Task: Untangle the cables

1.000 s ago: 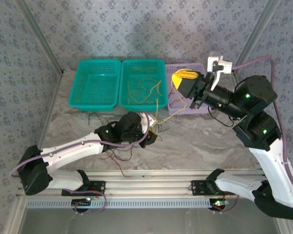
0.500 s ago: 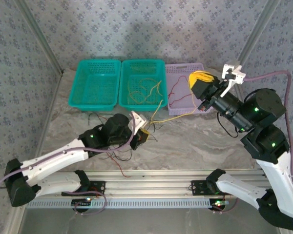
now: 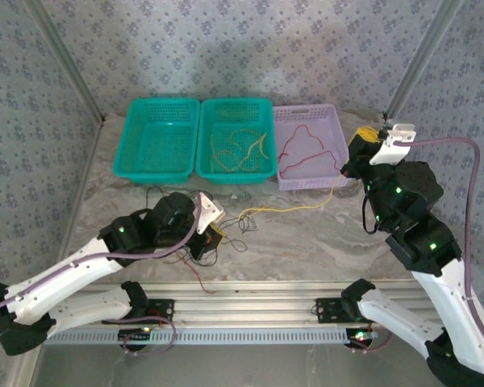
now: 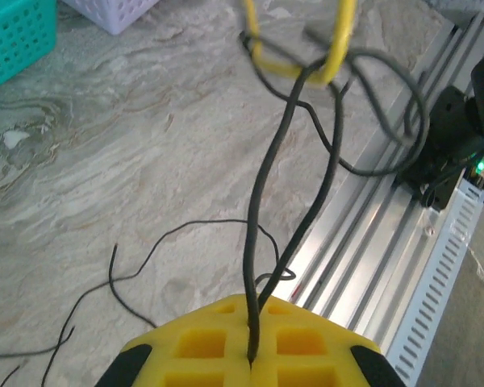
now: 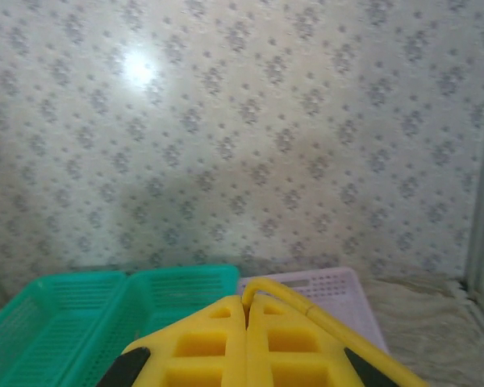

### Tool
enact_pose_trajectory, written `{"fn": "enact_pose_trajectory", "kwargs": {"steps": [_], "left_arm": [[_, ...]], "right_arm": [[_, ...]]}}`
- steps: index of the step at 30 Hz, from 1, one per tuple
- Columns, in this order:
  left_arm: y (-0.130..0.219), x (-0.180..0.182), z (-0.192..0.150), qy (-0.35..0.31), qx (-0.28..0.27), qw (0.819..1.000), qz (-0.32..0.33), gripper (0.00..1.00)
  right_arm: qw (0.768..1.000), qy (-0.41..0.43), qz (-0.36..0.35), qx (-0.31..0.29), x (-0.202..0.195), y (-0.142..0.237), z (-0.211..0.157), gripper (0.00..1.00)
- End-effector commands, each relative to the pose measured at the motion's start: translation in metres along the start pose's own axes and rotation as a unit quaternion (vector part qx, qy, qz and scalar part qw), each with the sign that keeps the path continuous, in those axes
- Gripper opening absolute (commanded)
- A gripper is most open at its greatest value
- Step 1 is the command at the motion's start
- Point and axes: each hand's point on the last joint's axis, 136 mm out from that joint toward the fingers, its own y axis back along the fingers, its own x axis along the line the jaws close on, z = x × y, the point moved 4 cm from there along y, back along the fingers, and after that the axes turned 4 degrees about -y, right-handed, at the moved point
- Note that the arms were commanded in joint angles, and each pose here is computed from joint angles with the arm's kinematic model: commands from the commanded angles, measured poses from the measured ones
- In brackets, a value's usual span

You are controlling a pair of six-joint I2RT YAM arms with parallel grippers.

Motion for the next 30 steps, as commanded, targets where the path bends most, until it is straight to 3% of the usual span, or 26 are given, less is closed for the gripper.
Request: {"fn": "enact_pose_trajectory", "kwargs": {"steps": [1,7,10,22,25,30], "left_arm": [[0.024,0.004,-0.013,-0.025,0.034,0.999,0.024,0.00],[0.056,0.024,-0.016,-0.022,0.009,0.995,0.093,0.00],[0.071,0.044,-0.017,-0.007,-0.009,0.987,0.162,0.00],[0.131,0.107,-0.020,0.074,-0.064,0.915,0.392,0.00],[0.136,0.113,-0.021,0.095,-0.071,0.907,0.405,0.00],[0.126,0.109,-0.012,0.112,-0.091,0.919,0.367,0.00]], "right_arm": [[0.998,0.009,-0.061,-0.025,-0.020,0.005,0.008,0.00],[0.995,0.016,-0.094,-0.031,-0.030,0.007,0.008,0.00],[0.994,0.016,-0.105,-0.031,-0.034,0.008,0.008,0.00],[0.991,0.025,-0.131,-0.032,-0.042,0.009,0.005,0.00],[0.991,0.018,-0.129,-0.031,-0.041,0.008,0.004,0.00],[0.997,0.010,-0.071,-0.015,-0.022,0.000,0.006,0.00]]}}
